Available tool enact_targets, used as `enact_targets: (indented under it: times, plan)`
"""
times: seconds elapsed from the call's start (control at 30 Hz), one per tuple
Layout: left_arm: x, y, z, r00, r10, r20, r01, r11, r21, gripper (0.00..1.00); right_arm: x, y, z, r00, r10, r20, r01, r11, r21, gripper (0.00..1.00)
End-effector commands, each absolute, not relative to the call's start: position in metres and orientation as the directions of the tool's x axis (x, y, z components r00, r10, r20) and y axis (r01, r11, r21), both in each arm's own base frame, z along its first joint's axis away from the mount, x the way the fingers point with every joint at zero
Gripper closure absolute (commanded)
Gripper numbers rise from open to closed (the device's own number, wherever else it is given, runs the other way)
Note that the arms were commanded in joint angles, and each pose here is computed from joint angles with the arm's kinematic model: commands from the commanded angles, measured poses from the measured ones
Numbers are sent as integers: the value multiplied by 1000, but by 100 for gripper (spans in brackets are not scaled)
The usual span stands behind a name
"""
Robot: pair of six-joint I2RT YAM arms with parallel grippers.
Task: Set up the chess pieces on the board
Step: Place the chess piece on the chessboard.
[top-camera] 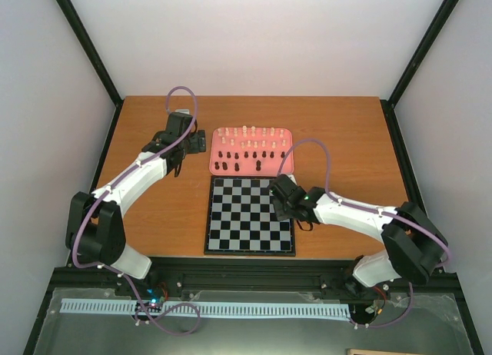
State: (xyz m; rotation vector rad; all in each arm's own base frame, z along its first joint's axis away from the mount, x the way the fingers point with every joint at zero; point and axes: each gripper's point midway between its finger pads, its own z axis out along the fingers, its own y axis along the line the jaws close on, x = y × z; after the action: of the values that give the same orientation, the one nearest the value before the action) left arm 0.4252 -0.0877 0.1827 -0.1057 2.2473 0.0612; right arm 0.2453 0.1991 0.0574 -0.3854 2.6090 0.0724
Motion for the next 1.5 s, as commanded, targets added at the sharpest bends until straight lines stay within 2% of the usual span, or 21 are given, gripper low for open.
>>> enact_targets:
  times: [0.0,0.83,1.47]
  plan:
    - [435,-88,200,-594,-66,-802,-107,994,-2,0,253,206,63,-818,-251,-518,-283,959,-18,88]
    - [436,-89,197,-601,-64,-797,-106,994,0,0,260,202,56,-821,-264,-506,-275,960,-54,87]
    - [435,-89,196,-602,-68,-796,-106,994,-5,0,253,199,57,-834,-256,-488,-272,962,-38,81]
